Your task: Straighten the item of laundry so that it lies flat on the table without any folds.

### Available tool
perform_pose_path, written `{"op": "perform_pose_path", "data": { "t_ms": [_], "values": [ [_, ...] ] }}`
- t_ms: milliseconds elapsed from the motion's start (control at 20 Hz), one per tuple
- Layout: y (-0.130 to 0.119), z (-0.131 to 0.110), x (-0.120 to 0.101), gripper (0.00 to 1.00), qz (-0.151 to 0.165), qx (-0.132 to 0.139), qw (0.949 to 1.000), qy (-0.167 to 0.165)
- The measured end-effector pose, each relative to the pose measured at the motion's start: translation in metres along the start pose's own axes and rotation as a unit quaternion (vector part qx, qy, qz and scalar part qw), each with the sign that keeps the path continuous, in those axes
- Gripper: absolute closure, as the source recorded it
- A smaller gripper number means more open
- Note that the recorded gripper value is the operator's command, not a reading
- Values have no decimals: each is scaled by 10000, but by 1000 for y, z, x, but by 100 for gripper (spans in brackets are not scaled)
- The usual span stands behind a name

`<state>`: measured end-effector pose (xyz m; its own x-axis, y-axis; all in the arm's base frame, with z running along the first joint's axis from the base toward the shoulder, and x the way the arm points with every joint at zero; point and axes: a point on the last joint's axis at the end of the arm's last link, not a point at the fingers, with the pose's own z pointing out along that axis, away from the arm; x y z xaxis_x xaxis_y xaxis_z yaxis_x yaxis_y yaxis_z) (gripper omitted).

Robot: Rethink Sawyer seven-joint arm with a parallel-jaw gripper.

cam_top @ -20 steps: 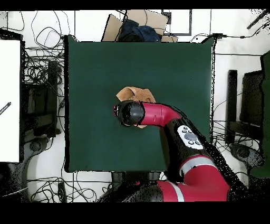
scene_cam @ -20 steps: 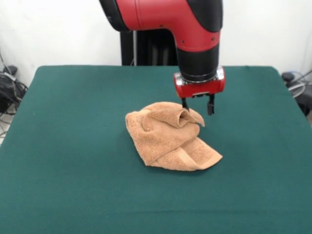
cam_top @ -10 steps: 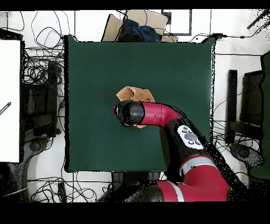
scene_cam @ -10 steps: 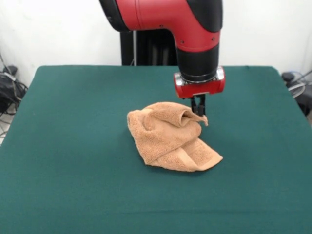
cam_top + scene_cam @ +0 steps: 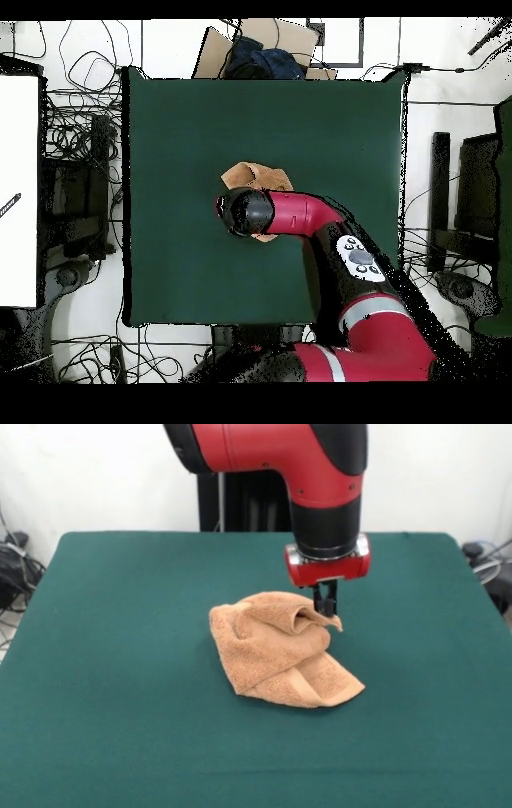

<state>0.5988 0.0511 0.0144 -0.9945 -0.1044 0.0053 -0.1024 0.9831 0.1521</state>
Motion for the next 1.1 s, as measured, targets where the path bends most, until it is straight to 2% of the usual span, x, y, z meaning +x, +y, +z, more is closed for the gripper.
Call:
{"op": "perform_pose_path", "data": {
  "t_ms": [150, 200, 450, 650, 900, 1100],
  "values": [
    [4, -4, -2, 100, -45, 31, 10000, -37],
    [4, -7, -4, 0, -59, 45, 10000, -63],
    [5, -8, -5, 0, -87, 65, 9999, -77],
    [7, -10, -4, 0, -248, 171, 9994, -147],
    [13, -13, -5, 0, -557, 387, 9973, -293],
    [18, -16, -7, 0, -822, 641, 9936, -426]
  ]
}}
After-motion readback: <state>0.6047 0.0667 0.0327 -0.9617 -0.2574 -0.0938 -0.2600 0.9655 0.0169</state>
